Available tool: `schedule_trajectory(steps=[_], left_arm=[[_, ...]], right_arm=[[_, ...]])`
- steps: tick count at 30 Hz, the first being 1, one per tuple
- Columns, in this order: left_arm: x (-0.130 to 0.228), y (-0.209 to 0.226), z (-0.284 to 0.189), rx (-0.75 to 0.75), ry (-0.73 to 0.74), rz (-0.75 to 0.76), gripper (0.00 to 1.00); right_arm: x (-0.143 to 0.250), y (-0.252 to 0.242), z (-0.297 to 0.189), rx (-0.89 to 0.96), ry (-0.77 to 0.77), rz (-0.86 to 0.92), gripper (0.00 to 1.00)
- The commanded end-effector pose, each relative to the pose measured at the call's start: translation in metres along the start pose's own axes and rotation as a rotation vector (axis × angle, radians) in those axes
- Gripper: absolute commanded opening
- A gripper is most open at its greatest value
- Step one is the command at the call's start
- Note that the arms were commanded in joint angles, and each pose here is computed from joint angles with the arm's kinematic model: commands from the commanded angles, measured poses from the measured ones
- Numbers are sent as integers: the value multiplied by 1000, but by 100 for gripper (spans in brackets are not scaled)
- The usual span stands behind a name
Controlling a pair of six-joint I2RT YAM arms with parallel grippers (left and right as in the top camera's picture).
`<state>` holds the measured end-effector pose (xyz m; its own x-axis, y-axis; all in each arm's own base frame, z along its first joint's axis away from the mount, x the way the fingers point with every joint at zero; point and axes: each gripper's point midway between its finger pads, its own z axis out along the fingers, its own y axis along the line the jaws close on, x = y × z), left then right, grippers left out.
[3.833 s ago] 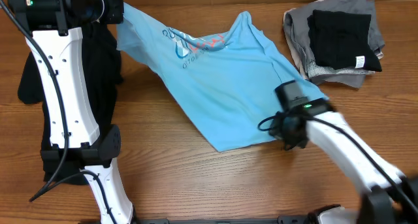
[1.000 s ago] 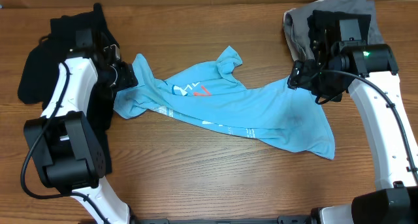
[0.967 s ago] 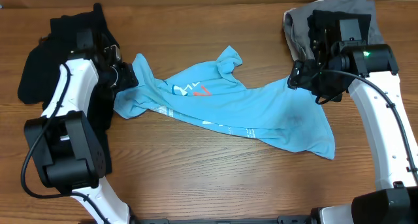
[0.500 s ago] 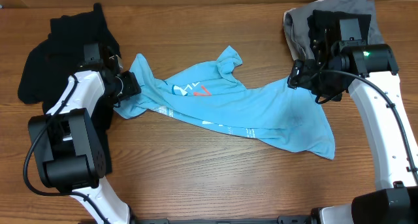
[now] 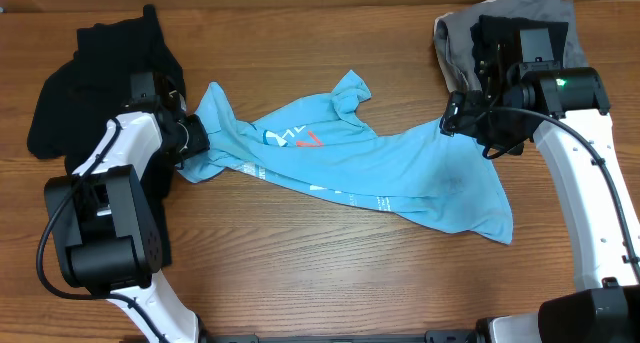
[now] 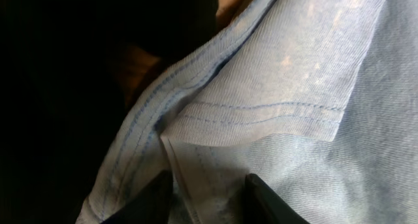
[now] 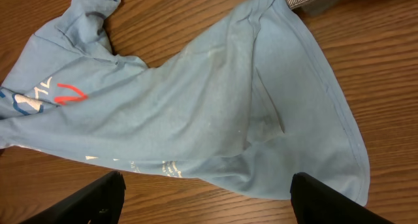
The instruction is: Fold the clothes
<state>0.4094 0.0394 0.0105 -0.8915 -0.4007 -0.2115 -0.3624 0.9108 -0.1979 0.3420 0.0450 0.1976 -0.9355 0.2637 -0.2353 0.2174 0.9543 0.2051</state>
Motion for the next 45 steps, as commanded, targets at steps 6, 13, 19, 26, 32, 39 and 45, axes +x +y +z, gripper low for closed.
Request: schedule_trajectory(steps=[6, 13, 19, 26, 32, 39, 45], left_arm=[[-13, -4, 3, 10, -58, -17, 27], [-27, -9, -5, 22, -91, -11, 24], [-29, -10, -6, 23, -98, -9, 4], [-48, -24, -37, 48, -98, 21, 4], [-69, -43, -91, 69, -94, 56, 4], [-74, -65, -110, 86, -115, 125, 4], [-71, -77, -109, 94, -117, 153, 4]], right_arm=[[-1, -1, 0, -5, -2, -1, 84], [-1, -1, 0, -5, -3, -1, 84], [-1, -1, 0, -5, -2, 0, 84], [5, -3, 0, 4, 24, 18, 84], [30, -9, 12, 45, 131, 113, 84], [64, -26, 70, 85, 209, 188, 84], [81, -37, 109, 92, 207, 245, 84]])
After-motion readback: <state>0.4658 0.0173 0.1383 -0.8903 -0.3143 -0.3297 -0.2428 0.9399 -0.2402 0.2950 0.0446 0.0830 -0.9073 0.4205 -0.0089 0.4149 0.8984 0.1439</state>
